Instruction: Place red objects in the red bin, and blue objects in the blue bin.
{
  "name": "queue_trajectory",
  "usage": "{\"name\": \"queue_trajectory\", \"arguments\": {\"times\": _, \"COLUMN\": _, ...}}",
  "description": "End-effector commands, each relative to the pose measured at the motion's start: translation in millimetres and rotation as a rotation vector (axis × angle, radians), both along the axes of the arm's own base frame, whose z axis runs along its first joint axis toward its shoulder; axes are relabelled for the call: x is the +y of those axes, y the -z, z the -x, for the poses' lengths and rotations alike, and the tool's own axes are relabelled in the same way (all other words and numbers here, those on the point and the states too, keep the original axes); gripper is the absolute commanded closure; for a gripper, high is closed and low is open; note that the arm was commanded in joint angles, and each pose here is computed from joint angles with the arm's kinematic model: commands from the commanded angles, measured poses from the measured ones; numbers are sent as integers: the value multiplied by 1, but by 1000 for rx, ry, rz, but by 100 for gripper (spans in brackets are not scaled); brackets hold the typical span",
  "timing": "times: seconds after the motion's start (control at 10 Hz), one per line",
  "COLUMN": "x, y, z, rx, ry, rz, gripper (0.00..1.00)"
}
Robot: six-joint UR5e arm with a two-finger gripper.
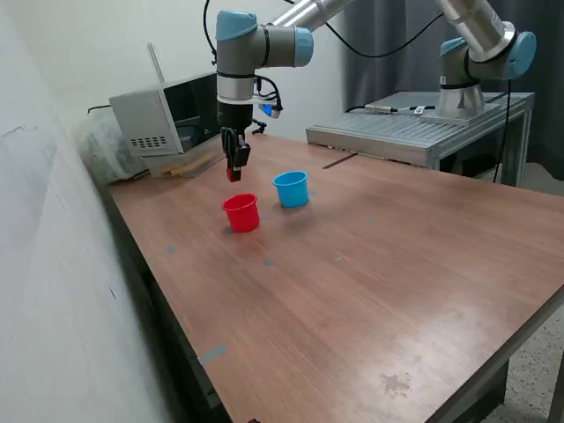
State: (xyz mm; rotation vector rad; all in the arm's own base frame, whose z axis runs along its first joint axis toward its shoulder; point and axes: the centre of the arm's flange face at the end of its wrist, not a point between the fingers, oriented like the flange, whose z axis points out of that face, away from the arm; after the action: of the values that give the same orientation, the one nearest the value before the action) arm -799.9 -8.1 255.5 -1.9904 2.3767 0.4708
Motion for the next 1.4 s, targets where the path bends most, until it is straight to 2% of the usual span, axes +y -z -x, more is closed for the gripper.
{"name": "queue_trajectory", "arguments": {"times": 0.0, "x": 39, "y": 14, "z": -10, "rx": -41, "ry": 63, "rz": 5, "gripper": 100}}
{"name": "queue_trajectory", "arguments": {"times": 0.5, "x": 43, "y": 45, "z": -11, "rx": -68, "ry": 67, "rz": 22, "gripper": 100}}
{"name": "queue_trajectory", "arguments": {"times": 0.6, "x": 43, "y": 55, "z": -10, "rx": -78, "ry": 66, "rz": 23, "gripper": 0}}
{"name": "queue_trajectory", "arguments": {"times": 1.1, "x": 44, "y": 60, "z": -6, "rx": -78, "ry": 57, "rz": 20, "gripper": 0}}
{"name": "queue_trajectory", "arguments": {"times": 1.3, "x": 36, "y": 26, "z": -16, "rx": -90, "ry": 48, "rz": 23, "gripper": 0}}
